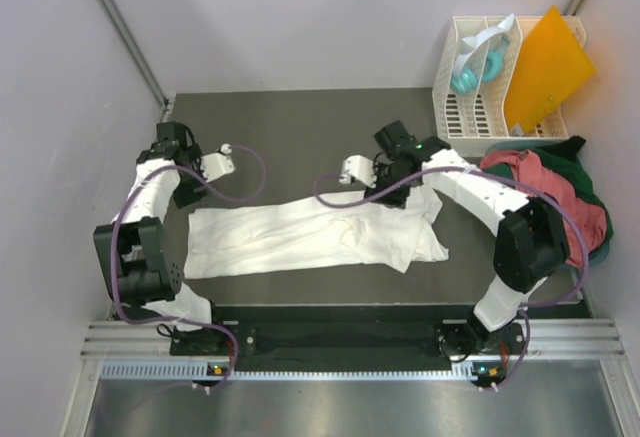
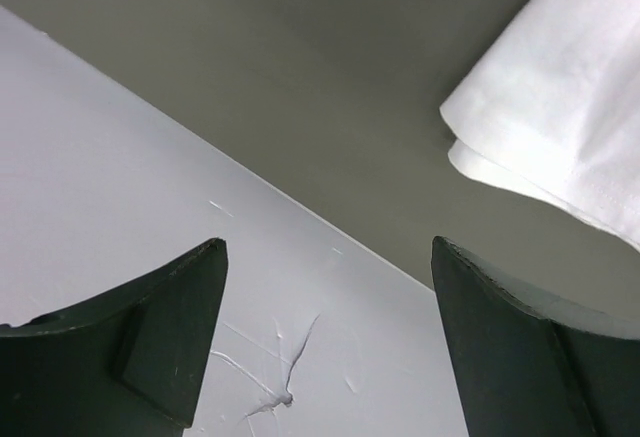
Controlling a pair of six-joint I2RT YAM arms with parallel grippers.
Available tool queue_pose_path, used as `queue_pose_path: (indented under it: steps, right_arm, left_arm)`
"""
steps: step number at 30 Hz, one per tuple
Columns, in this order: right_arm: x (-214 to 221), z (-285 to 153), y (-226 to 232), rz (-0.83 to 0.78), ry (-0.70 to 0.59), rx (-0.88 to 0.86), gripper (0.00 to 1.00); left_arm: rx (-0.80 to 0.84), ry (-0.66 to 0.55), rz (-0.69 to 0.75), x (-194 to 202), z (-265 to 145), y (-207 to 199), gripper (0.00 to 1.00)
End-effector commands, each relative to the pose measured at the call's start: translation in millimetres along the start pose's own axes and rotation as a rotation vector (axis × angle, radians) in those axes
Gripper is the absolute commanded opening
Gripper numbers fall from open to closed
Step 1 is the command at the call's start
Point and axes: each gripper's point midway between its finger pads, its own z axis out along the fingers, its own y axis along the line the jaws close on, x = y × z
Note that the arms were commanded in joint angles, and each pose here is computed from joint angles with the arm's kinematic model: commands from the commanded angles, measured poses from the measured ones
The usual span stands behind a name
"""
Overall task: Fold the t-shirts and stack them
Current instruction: Fold the other side of the tshirt into a rectangle
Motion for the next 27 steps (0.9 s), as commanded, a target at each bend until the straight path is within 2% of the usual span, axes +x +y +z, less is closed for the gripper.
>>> queue_pose_path:
  steps: [1, 5, 14, 27]
  right_arm:
    - [-74, 7, 31, -0.121, -0.128, -0.058, 0.5]
    - [-97, 39, 34, -0.137, -0.144, -0.098, 0.42]
    - [-123, 73, 24, -0.168, -0.154, -0.096, 0.4]
    - [-137, 55, 51, -0.237, -0.18, -0.162, 0.41]
  left_arm:
    - [-0.128, -0.079, -0.066, -12, -29, 30, 0.88]
    - [-0.158, -0.092, -0.068, -13, -42, 30, 0.88]
    - [-0.167, -0.088, -0.064, -6, -40, 9, 0.88]
    - [-0.206, -0.09, -0.113, -7, -34, 24, 0.88]
